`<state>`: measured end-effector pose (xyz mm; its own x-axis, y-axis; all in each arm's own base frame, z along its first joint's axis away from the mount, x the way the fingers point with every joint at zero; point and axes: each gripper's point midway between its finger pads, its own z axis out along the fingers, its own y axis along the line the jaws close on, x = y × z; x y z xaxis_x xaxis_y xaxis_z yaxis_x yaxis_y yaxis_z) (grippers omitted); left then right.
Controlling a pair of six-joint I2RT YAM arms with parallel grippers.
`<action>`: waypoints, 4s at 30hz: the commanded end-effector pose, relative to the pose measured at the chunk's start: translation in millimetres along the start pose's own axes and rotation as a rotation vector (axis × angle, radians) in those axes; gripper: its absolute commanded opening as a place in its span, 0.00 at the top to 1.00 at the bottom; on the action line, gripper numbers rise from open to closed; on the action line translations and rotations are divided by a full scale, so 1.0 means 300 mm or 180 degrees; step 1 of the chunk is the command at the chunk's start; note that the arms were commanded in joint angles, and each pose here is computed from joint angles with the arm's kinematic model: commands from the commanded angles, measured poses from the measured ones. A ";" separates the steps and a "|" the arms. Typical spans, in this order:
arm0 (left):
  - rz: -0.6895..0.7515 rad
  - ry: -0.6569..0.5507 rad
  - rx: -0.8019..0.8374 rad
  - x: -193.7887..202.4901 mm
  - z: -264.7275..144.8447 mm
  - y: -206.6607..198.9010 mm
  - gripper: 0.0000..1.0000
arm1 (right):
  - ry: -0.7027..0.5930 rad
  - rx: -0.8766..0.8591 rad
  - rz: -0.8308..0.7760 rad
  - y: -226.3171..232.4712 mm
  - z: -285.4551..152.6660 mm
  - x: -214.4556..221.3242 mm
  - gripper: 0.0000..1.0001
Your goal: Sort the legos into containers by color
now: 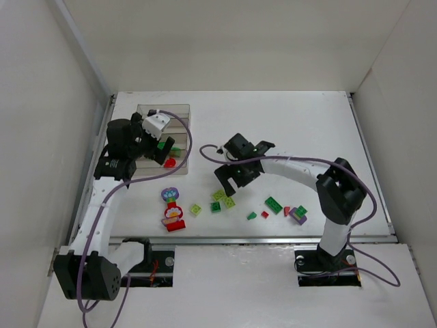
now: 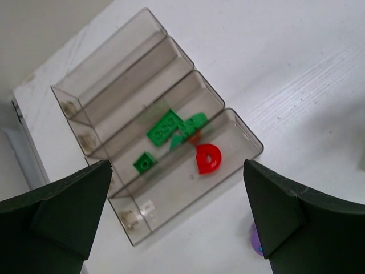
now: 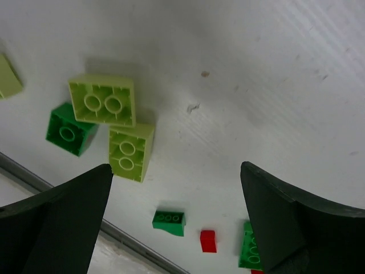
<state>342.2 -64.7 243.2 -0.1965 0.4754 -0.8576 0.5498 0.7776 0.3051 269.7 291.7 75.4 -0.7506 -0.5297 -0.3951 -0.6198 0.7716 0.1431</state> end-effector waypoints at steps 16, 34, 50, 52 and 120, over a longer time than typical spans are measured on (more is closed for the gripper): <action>-0.0448 0.0491 -0.0627 0.145 -0.147 0.008 0.00 | -0.0261 -0.0133 0.0054 0.143 0.049 0.051 0.20; -0.0555 0.0363 -0.0258 0.137 -0.119 -0.067 0.00 | -0.0168 0.0053 -0.0039 0.129 0.120 0.067 0.65; -0.0003 -0.0357 0.0489 -0.037 -0.017 -0.146 0.00 | -0.0964 -0.0205 0.0057 0.128 -0.255 -0.277 1.00; 0.0231 -0.0515 0.0521 -0.108 0.004 -0.143 0.00 | -0.1183 -0.0364 0.0066 0.144 -0.319 -0.378 1.00; -0.0452 0.0523 0.0253 0.170 0.602 0.212 1.00 | -0.1566 -0.0809 0.1463 -0.403 -0.204 -0.766 0.00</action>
<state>496.4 -69.9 126.7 -0.4336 0.4370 -0.7880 0.5938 0.7963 0.1149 492.2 303.6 196.4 -0.8128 0.0934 -0.5750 -0.3363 0.7308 0.5941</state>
